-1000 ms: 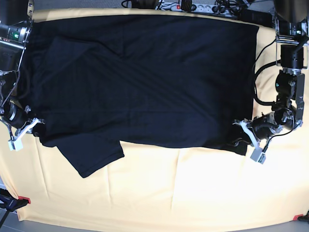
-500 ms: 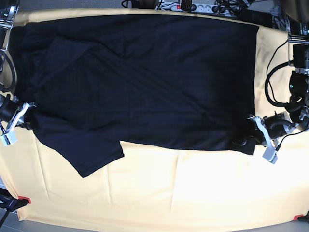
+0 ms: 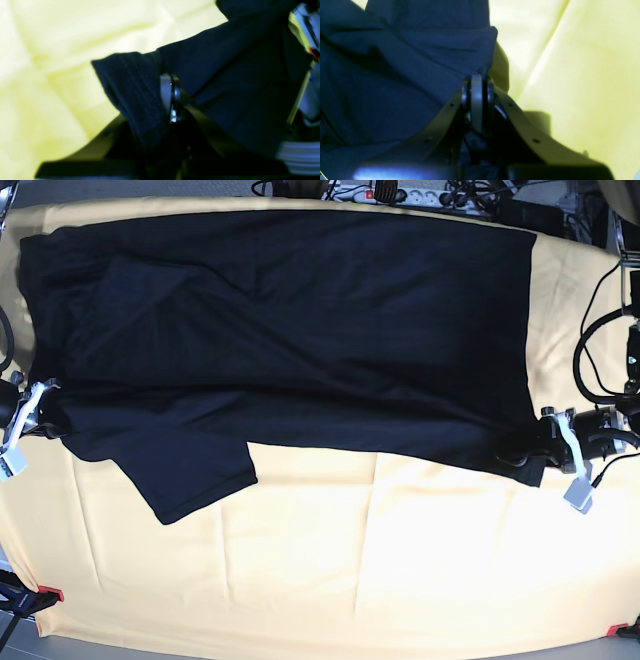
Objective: Fold the T-shirt properly
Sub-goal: 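Lift the hem and fold it over toward the collar edge with both grippers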
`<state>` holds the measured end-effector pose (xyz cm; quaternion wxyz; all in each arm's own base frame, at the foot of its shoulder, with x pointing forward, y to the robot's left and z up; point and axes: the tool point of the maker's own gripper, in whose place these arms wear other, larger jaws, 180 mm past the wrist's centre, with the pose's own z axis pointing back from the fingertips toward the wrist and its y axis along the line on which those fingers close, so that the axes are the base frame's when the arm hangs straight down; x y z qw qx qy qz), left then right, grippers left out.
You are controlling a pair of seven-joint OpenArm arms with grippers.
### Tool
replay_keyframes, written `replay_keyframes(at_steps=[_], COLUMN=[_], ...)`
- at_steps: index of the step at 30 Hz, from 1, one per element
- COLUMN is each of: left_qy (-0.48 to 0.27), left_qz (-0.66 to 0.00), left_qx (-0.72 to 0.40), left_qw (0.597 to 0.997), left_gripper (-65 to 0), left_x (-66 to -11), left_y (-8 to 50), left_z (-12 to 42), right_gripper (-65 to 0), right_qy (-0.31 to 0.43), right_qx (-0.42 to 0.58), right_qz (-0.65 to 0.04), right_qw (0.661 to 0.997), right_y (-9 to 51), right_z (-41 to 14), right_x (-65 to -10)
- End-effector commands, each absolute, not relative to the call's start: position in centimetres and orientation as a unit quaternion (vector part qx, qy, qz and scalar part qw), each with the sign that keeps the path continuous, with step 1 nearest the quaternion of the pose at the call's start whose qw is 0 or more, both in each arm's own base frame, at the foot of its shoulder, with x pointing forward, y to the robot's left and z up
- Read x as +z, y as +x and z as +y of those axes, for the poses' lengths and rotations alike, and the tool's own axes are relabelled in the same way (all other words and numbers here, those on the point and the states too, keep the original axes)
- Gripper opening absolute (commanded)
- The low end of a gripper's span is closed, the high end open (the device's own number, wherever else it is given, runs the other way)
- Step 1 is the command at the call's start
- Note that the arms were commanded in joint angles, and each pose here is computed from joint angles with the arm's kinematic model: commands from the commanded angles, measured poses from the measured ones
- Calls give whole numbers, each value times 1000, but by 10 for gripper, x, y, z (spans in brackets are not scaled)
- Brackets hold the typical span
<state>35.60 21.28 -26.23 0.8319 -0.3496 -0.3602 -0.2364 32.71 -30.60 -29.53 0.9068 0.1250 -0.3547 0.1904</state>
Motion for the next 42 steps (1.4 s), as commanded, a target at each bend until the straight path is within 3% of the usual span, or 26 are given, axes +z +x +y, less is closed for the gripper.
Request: replay_keyframes(at_steps=[1,9,22,36,42], left_qy=[-349,-320,-308,-286,-289], left_qz=[-386,-362,-258,-172,-167], left_qx=[-251,-299,-371,-409,-407], left_qw=[816,823,837,849,850], left_gripper=[-650,-650,-650,-650,-650], left_x=[-235,-221,-260,-283,-286], left_y=[361,346,283,239,235], left_z=[216,223,206,214,214], right_gripper=[-650,-650,-650,-650,-650], right_qy=[115,116,118,101,107], right_qx=[198,203,209,214,211], right_qz=[-383,-348,-255,-211,-209], right_qw=[895,908,937,948,949], right_y=[337,320,281,261,255], right_z=[-311,-323,-335,-349,-347], right_x=[-272,-272,-295,-302,-309])
